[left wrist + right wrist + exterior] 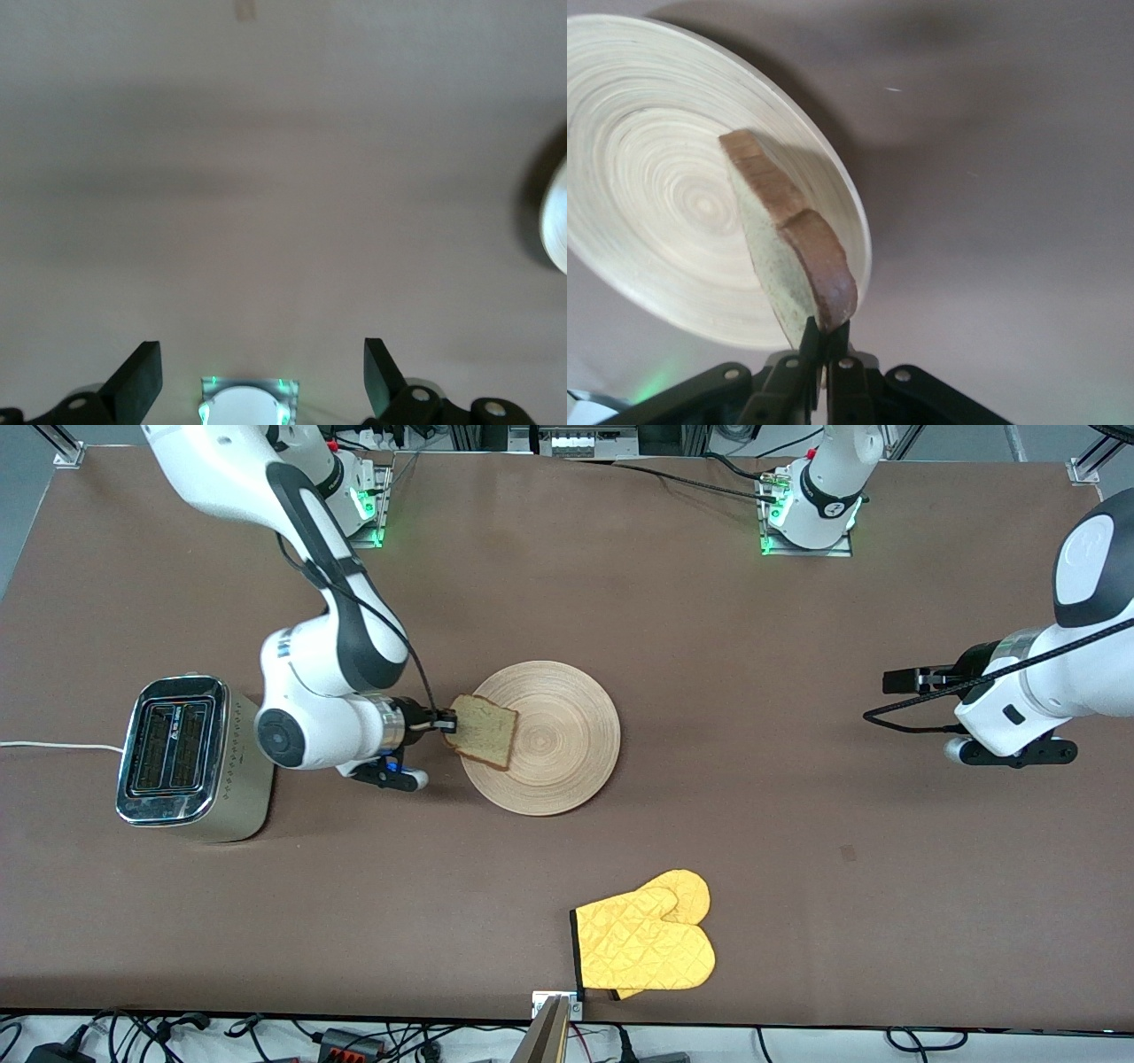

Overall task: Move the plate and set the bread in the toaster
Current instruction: 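Carry the bread above the toaster slot with the right gripper, then lower the bread edge-first into the toaster slot with the right gripper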

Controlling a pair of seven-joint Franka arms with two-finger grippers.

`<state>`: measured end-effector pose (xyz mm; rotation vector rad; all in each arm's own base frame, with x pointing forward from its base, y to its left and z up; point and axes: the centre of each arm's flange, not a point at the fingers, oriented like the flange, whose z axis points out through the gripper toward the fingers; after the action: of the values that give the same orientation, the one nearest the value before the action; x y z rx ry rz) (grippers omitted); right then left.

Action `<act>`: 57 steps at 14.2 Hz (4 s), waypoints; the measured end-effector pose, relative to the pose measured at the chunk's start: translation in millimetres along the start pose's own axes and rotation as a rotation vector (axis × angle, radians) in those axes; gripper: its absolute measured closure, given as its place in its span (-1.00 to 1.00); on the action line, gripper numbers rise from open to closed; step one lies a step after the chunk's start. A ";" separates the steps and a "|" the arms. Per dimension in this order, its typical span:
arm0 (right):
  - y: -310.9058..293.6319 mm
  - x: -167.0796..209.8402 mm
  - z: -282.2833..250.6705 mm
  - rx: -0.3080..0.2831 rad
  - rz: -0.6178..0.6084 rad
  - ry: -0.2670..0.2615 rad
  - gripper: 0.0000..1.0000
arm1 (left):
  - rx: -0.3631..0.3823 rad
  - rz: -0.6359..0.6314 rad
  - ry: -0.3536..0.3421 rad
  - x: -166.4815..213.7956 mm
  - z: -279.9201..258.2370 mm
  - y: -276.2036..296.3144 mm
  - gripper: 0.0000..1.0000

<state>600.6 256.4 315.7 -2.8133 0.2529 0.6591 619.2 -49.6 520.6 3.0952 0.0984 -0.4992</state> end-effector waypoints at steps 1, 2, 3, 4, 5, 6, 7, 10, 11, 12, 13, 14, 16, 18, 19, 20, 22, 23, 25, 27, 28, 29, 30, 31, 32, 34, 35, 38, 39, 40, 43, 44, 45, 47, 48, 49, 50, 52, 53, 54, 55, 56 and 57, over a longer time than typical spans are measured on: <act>1.9 -7.6 -30.4 -0.036 -0.006 0.002 0.89 | 0.004 -0.007 0.027 2.8 -1.7 0.2 -1.00; 5.0 -14.5 -58.1 -0.075 -0.011 0.011 0.89 | 0.003 -0.010 0.051 5.5 -2.1 0.4 -1.00; 9.2 -20.2 -81.9 -0.123 -0.015 0.028 0.89 | 0.001 -0.012 0.070 6.9 -1.6 1.1 -1.00; 14.5 -24.7 -101.4 -0.188 -0.017 0.052 0.89 | 0.001 -0.013 0.084 6.3 0.5 1.9 -1.00; 20.3 -28.5 -116.0 -0.266 -0.014 0.075 0.89 | 0.001 -0.014 0.096 4.5 3.5 2.5 -1.00; 26.2 -31.2 -126.5 -0.344 -0.006 0.095 0.89 | 0.003 -0.016 0.105 1.7 6.6 2.8 -1.00; 32.3 -32.6 -133.9 -0.412 0.002 0.110 0.89 | 0.005 -0.016 0.109 -1.7 9.1 3.1 -1.00; 57.5 -32.6 -148.1 -0.622 -0.001 0.120 0.89 | 0.010 -0.018 0.113 -9.3 11.1 2.6 -1.00; 66.7 -31.6 -152.6 -0.691 0.003 0.120 0.89 | 0.012 -0.018 0.114 -10.3 11.1 2.3 -1.00; 75.7 -30.9 -157.0 -0.741 0.012 0.115 0.89 | 0.012 -0.018 0.116 -10.3 11.1 2.1 -1.00; 84.9 -29.5 -161.3 -0.768 0.014 0.106 0.89 | 0.013 -0.019 0.116 -10.1 11.3 1.9 -1.00; 95.4 -27.1 -166.8 -0.785 0.019 0.100 0.89 | 0.013 -0.019 0.116 -10.0 11.7 1.6 -1.00; 120.7 -25.2 -187.2 -0.822 0.044 0.107 0.89 | 0.012 -0.021 0.115 -9.8 11.9 0.4 -1.00; 143.3 -29.5 -208.3 -0.829 0.085 0.121 0.89 | 0.012 -0.024 0.115 -9.5 11.9 -1.3 -1.00; 152.9 -29.7 -214.4 -0.824 0.103 0.123 0.89 | 0.011 -0.025 0.115 -9.4 12.0 -1.7 -1.00; 161.7 -27.8 -217.2 -0.820 0.118 0.121 0.89 | 0.011 -0.025 0.115 -9.4 12.1 -1.9 -1.00; 173.1 -20.6 -217.4 -0.814 0.130 0.123 0.89 | 0.011 -0.025 0.115 -9.4 12.1 -2.1 -1.00; 175.8 -16.5 -216.2 -0.813 0.129 0.129 0.89 | 0.011 -0.025 0.115 -9.4 12.1 -2.1 -1.00; 178.1 -9.5 -211.8 -0.814 0.122 0.139 0.89 | 0.011 -0.026 0.115 -9.3 12.1 -2.4 -1.00; 180.5 -4.2 -207.9 -0.824 0.116 0.147 0.89 | 0.011 -0.027 0.115 -9.2 12.1 -3.2 -1.00; 183.0 -2.0 -208.1 -0.832 0.117 0.154 0.89 | 0.011 -0.028 0.115 -9.1 12.1 -4.1 -1.00; 185.7 -0.2 -208.6 -0.839 0.120 0.158 0.89 | 0.010 -0.030 0.115 -8.9 12.1 -5.2 -1.00; 187.9 1.1 -208.9 -0.847 0.122 0.161 0.89 | 0.010 -0.032 0.114 -8.8 12.1 -6.1 -1.00; 189.8 2.2 -209.2 -0.860 0.123 0.165 0.89 | 0.010 -0.032 0.114 -8.8 12.1 -6.5 -1.00; 191.0 3.1 -209.2 -0.869 0.123 0.168 0.89 | 0.010 -0.033 0.114 -8.7 12.3 -7.0 -1.00; 192.2 4.1 -206.7 -0.874 0.121 0.164 0.89 | 0.009 -0.038 0.112 -8.1 13.1 -10.1 -1.00; 192.9 5.0 -204.4 -0.875 0.119 0.161 0.89 | 0.008 -0.041 0.111 -7.8 13.5 -11.7 -1.00; 194.1 8.2 -198.8 -0.877 0.111 0.160 0.89 | 0.007 -0.042 0.110 -7.4 14.1 -14.1 -1.00; 193.9 9.5 -197.9 -0.877 0.107 0.164 0.89 | 0.007 -0.044 0.109 -7.2 14.4 -15.4 -1.00; 193.9 10.4 -196.9 -0.877 0.105 0.165 0.89 | 0.006 -0.045 0.108 -7.0 14.6 -16.7 -1.00; 194.5 12.6 -193.2 -0.878 0.102 0.161 0.89 | 0.006 -0.049 0.106 -6.6 15.4 -19.3 -1.00; 194.8 13.1 -191.9 -0.878 0.101 0.159 0.89 | 0.005 -0.050 0.105 -6.5 15.9 -20.0 -1.00; 195.1 13.6 -190.6 -0.877 0.101 0.156 0.89 | 0.005 -0.051 0.104 -6.4 16.4 -20.6 -1.00; 196.3 15.0 -187.1 -0.871 0.100 0.148 0.89 | 0.005 -0.052 0.103 -6.2 17.1 -21.0 -1.00; 196.6 17.0 -183.7 -0.861 0.096 0.145 0.89 | 0.005 -0.052 0.102 -6.2 17.3 -21.0 -1.00; 197.0 19.7 -180.1 -0.850 0.092 0.143 0.89 | 0.005 -0.051 0.103 -6.1 17.2 -21.0 -1.00; 198.2 22.7 -176.6 -0.842 0.089 0.141 0.89 | 0.005 -0.051 0.105 -5.9 17.1 -21.0 -1.00; 201.5 28.6 -170.3 -0.835 0.088 0.135 0.89 | 0.005 -0.051 0.106 -5.8 16.9 -21.0 -1.00; 202.9 30.7 -167.6 -0.835 0.088 0.131 0.80 | 0.005 -0.051 0.107 -5.7 16.9 -20.9 -1.00; 203.9 31.9 -165.6 -0.835 0.088 0.126 0.60 | 0.005 -0.051 0.107 -5.7 16.8 -21.0 -1.00; 204.7 32.3 -165.0 -0.835 0.088 0.125 0.42 | 0.005 -0.051 0.107 -5.7 16.8 -21.0 -1.00; 204.7 31.7 -166.2 -0.834 0.088 0.127 0.19 | 0.005 -0.051 0.108 -5.6 16.8 -20.9 -1.00; 203.5 30.1 -169.3 -0.832 0.086 0.133 0.00 | 0.004 -0.051 0.109 -5.5 16.7 -20.9 -1.00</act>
<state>652.2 12.6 409.9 -3.6667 0.1405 0.7180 607.4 -29.3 506.7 3.1300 0.1771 -0.3323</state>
